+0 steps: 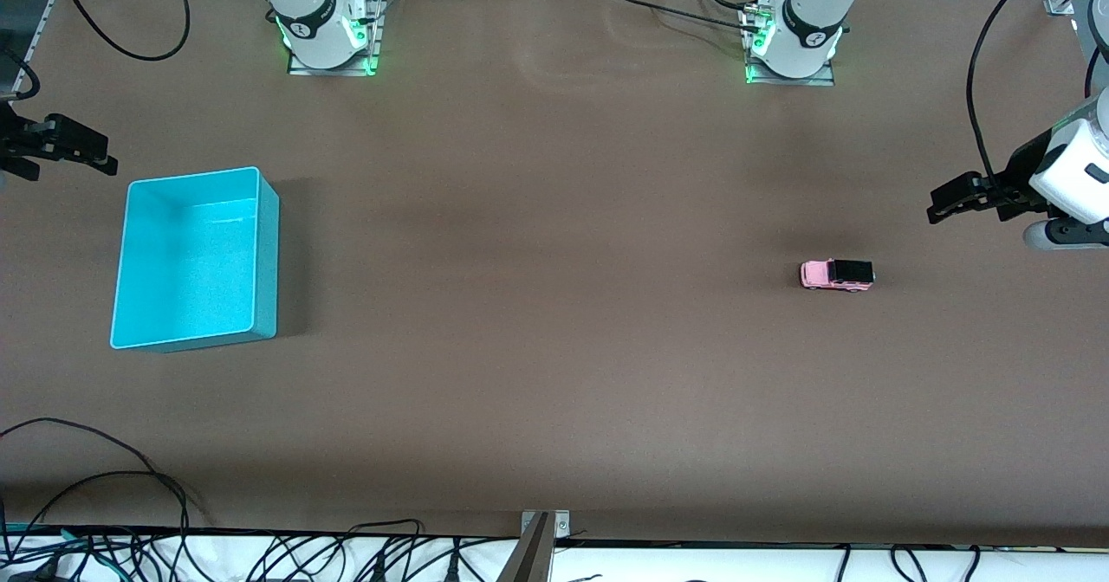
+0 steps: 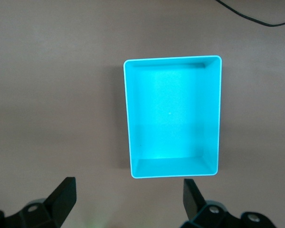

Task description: Wind and store pink jeep toy

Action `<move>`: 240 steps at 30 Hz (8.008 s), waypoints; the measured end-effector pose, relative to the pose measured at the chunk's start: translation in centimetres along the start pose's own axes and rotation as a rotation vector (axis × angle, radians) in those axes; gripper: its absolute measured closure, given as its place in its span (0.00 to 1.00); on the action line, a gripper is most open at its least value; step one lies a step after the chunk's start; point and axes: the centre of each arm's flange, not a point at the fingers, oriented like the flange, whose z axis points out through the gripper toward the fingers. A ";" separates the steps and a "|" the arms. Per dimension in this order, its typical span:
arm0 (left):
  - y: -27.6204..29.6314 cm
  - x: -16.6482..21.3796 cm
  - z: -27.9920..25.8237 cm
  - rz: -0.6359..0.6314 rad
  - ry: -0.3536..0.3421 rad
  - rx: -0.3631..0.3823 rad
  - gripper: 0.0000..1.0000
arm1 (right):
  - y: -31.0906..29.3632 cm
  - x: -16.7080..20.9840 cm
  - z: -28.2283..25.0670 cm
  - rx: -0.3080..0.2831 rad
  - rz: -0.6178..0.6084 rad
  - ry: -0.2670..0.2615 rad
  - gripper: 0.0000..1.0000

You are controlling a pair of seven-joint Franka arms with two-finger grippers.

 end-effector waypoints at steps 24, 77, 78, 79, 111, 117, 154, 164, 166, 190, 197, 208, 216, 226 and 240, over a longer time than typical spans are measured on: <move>0.0 -0.1 0.2 0.000 -0.009 0.000 0.00 | 0.0 -0.2 0.1 0.001 0.000 -0.018 0.00; 0.0 -0.1 0.3 0.000 -0.011 0.000 0.00 | 1.2 -0.6 0.2 0.003 -0.001 -0.029 0.00; 0.0 -0.1 0.3 0.000 -0.011 0.000 0.00 | 1.2 -0.6 0.2 0.003 -0.001 -0.029 0.00; 0.0 -0.1 0.3 0.000 -0.011 0.000 0.00 | 1.2 -0.6 0.2 0.003 -0.001 -0.029 0.00; 0.0 0.1 0.8 -0.001 -0.020 0.002 0.00 | 1.2 -0.6 0.2 0.003 -0.002 -0.031 0.00; 0.0 0.1 0.8 -0.001 -0.021 0.002 0.00 | 1.2 -0.6 0.2 0.003 -0.002 -0.031 0.00; 0.0 0.2 1.0 -0.002 -0.027 0.003 0.00 | 1.2 -0.7 0.2 0.004 -0.002 -0.033 0.00; 0.0 0.2 1.1 -0.002 -0.030 0.003 0.00 | 1.2 -0.7 0.2 0.004 -0.002 -0.034 0.00; 0.0 0.2 1.1 -0.002 -0.030 0.003 0.00 | 1.2 -0.7 0.2 0.004 -0.002 -0.034 0.00; -0.2 0.2 1.3 -0.008 -0.034 0.003 0.00 | 1.2 -0.7 0.2 0.004 -0.003 -0.034 0.00; -1.3 0.7 2.5 -0.169 -0.055 0.009 0.00 | 1.2 -0.7 0.2 0.004 -0.003 -0.034 0.00; -1.4 2.5 7.7 -0.573 -0.126 0.056 0.00 | 1.2 -0.7 0.2 0.004 -0.003 -0.034 0.00; -1.3 4.2 12.4 -0.929 -0.139 0.104 0.00 | 1.2 -0.7 0.2 0.004 -0.003 -0.034 0.00; -1.8 3.6 20.6 -1.272 -0.116 0.134 0.00 | 1.2 -0.7 0.2 0.004 -0.003 -0.034 0.00; -2.5 0.1 29.6 -1.569 -0.014 0.079 0.00 | 1.2 -0.7 0.2 0.004 -0.003 -0.034 0.00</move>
